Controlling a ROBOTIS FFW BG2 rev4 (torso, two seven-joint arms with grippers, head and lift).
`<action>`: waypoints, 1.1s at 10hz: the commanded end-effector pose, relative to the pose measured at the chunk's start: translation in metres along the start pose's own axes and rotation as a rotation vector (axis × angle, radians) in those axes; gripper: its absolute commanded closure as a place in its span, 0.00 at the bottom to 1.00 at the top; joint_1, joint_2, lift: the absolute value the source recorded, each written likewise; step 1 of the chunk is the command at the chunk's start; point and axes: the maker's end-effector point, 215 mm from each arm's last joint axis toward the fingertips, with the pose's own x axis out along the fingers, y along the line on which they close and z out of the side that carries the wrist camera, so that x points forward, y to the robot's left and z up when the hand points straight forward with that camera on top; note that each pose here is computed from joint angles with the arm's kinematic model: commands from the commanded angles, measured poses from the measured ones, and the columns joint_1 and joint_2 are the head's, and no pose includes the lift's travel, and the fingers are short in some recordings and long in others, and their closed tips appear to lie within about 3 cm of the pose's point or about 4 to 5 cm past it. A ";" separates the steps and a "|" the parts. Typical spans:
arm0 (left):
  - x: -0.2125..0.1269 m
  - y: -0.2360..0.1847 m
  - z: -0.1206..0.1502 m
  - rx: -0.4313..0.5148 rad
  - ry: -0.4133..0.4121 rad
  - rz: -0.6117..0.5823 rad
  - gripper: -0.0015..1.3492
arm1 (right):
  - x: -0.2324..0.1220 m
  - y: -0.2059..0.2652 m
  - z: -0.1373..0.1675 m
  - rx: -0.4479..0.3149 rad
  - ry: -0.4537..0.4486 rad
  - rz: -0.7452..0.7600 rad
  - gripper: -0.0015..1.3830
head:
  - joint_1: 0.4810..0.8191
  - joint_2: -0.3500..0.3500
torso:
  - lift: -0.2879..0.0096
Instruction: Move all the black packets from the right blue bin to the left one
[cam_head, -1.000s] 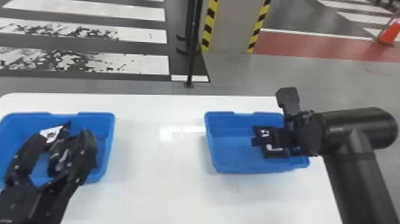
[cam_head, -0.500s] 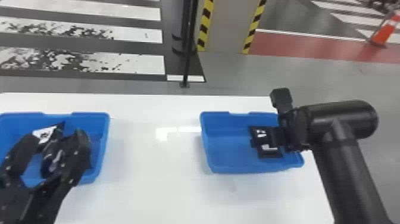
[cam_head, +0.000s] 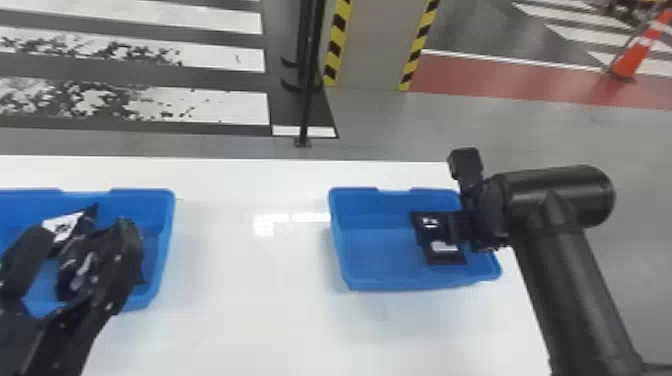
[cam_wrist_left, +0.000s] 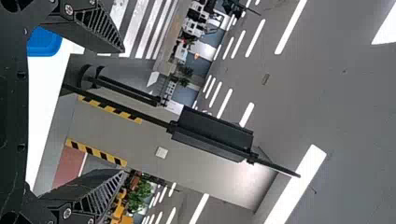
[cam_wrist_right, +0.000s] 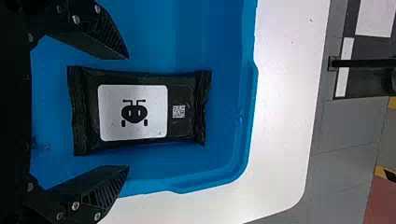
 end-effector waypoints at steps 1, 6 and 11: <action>-0.001 0.001 0.000 0.000 0.002 0.002 0.09 | 0.008 0.007 -0.007 0.009 0.012 0.028 0.15 | 0.63 0.16 | 0.50; -0.001 0.001 -0.002 0.000 0.004 0.003 0.09 | 0.013 0.009 -0.018 0.016 0.036 0.035 0.24 | 0.63 0.17 | 0.50; -0.001 0.003 -0.002 0.000 0.005 0.006 0.09 | 0.009 0.016 -0.015 0.028 -0.017 0.059 0.85 | 0.63 0.18 | 0.50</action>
